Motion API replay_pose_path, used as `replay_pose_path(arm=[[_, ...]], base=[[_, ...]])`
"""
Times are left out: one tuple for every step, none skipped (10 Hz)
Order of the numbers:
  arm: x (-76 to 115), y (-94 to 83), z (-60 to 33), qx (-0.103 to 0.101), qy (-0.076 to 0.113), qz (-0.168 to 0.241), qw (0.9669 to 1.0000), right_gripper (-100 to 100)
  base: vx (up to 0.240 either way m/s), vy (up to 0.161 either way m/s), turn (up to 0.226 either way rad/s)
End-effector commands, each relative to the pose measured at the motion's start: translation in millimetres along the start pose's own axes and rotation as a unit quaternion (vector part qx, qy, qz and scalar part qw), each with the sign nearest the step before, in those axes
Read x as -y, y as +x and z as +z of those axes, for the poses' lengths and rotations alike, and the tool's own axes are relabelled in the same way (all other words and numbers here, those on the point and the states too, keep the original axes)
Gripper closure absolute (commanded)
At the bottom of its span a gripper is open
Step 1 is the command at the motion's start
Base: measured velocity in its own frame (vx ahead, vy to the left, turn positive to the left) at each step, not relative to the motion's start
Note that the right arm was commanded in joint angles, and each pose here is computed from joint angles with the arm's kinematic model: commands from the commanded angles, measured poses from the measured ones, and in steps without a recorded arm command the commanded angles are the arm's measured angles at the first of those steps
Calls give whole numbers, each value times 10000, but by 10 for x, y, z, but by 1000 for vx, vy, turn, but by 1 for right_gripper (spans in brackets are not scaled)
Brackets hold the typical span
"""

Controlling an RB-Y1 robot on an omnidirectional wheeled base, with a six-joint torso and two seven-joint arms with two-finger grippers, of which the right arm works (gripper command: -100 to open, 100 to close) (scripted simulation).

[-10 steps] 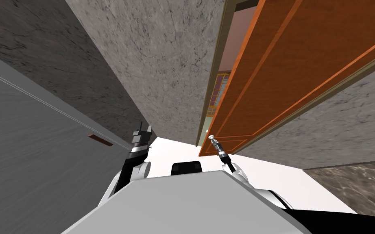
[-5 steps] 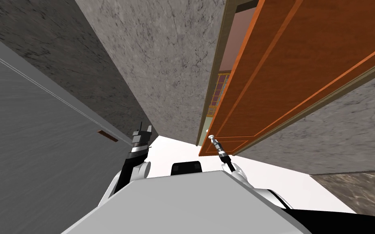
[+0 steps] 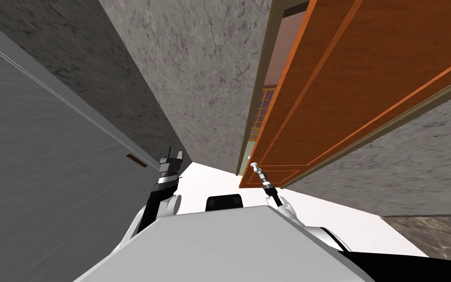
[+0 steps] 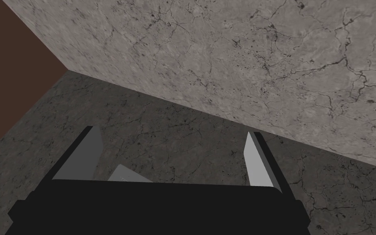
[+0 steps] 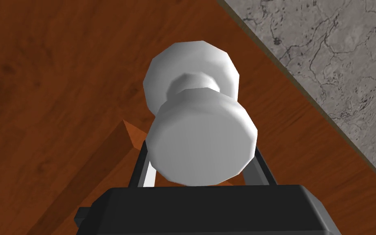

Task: Pull the door open

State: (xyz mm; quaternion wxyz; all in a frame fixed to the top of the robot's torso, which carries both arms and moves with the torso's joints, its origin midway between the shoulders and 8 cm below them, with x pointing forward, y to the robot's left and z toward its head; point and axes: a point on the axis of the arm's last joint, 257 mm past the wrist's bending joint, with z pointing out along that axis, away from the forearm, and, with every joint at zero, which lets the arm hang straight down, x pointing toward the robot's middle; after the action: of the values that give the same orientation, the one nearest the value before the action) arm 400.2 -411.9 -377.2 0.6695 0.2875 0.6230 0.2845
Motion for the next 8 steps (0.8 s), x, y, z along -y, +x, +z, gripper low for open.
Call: replay_pose_path(arm=[[-10, 33, -1, -2, 9, 244, 9997, 100], [-5, 22, 9, 38, 29, 460, 9989, 100], [-5, 22, 9, 38, 29, 491, 9988, 100], [0, 11, 19, 78, 48, 732, 9973, 100], [5, 0, 28, 119, 66, 903, 9958, 100], [5, 0, 28, 119, 65, 988, 9950, 100], [10, -11, 38, 163, 82, 1206, 9925, 100], [10, -11, 38, 163, 82, 1242, 9921, 100]], base=[[-42, -26, 49], [-46, -18, 75], [-31, -15, 39], [-34, -21, 56], [-61, -32, 112], [-43, -29, 53], [-37, -27, 61], [-34, -20, 38]])
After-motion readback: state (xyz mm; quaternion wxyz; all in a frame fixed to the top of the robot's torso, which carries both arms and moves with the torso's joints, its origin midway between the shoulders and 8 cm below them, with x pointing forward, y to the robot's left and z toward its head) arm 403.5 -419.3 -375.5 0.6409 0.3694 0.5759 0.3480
